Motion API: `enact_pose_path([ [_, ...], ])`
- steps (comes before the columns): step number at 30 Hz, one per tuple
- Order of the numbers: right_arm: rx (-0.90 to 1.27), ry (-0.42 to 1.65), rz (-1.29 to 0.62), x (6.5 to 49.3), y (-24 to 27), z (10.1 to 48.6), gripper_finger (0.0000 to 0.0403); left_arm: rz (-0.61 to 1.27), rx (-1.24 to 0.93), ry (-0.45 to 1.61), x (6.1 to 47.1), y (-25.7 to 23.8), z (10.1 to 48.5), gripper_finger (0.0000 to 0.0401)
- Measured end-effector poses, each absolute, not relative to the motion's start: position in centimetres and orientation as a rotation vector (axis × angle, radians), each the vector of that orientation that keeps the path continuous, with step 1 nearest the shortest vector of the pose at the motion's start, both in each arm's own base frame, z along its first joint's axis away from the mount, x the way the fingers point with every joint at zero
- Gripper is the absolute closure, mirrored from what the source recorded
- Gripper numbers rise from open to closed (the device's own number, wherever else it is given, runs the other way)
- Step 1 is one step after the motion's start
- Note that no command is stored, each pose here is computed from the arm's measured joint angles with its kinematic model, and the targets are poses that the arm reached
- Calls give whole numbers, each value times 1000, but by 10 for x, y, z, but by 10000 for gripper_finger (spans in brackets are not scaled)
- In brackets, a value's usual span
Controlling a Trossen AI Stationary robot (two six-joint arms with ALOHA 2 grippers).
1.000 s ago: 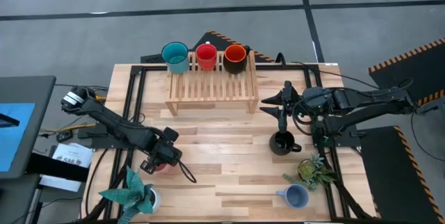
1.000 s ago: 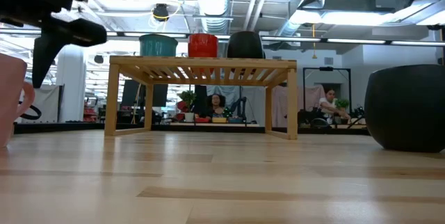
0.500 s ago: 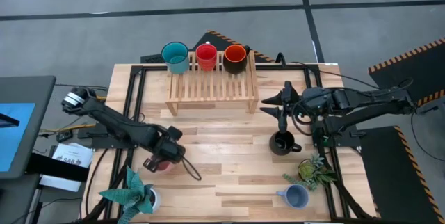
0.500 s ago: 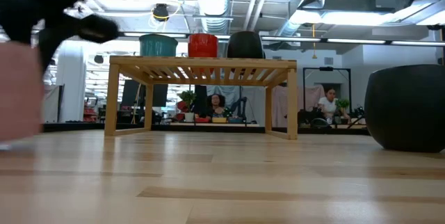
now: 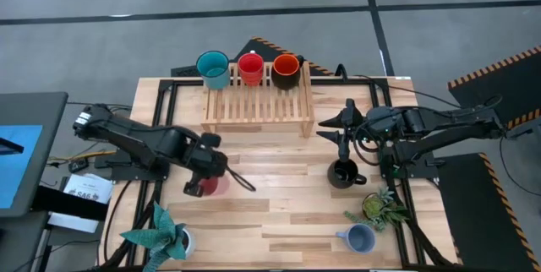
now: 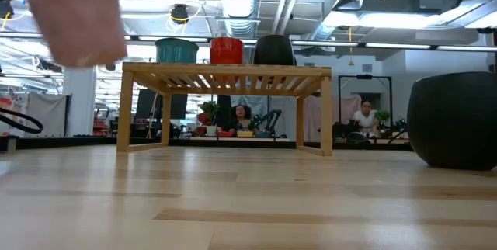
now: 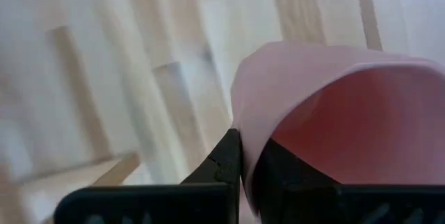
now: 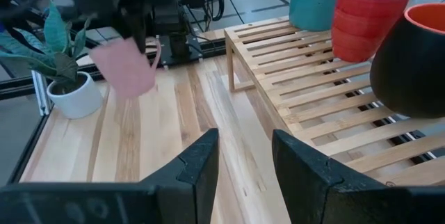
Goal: Place coffee mugs
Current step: Put the pink cup on the shelf aligned with the other blue cup
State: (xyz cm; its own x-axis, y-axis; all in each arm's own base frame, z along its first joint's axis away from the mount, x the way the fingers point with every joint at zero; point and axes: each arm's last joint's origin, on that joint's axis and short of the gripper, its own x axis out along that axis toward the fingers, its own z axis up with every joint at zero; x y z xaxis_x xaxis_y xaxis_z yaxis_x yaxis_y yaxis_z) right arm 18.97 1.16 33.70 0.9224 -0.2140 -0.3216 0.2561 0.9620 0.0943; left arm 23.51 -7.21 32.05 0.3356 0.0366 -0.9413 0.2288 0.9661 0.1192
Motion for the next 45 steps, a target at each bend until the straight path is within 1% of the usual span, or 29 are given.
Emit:
enact_pose_path([
  [5,135,315,-241,190,12,337,241,7,219,1156,229,-64,366,399],
  [9,133,315,-241,190,12,337,241,118,234,1036,222,-59,404,400],
  [12,133,315,-241,190,12,337,241,247,222,918,217,-52,430,400],
  [17,133,315,-240,190,12,337,241,514,156,751,209,-32,461,400],
  [21,134,315,-240,190,12,337,241,601,42,706,203,-6,478,400],
  [26,134,315,-240,190,12,337,241,651,-143,734,197,35,481,401],
  [32,134,315,-239,190,12,337,241,738,-286,883,187,74,469,401],
  [37,135,316,-237,190,12,337,241,698,-332,963,192,91,460,401],
  [45,134,329,-239,194,12,334,241,704,-405,1048,211,121,442,401],
])
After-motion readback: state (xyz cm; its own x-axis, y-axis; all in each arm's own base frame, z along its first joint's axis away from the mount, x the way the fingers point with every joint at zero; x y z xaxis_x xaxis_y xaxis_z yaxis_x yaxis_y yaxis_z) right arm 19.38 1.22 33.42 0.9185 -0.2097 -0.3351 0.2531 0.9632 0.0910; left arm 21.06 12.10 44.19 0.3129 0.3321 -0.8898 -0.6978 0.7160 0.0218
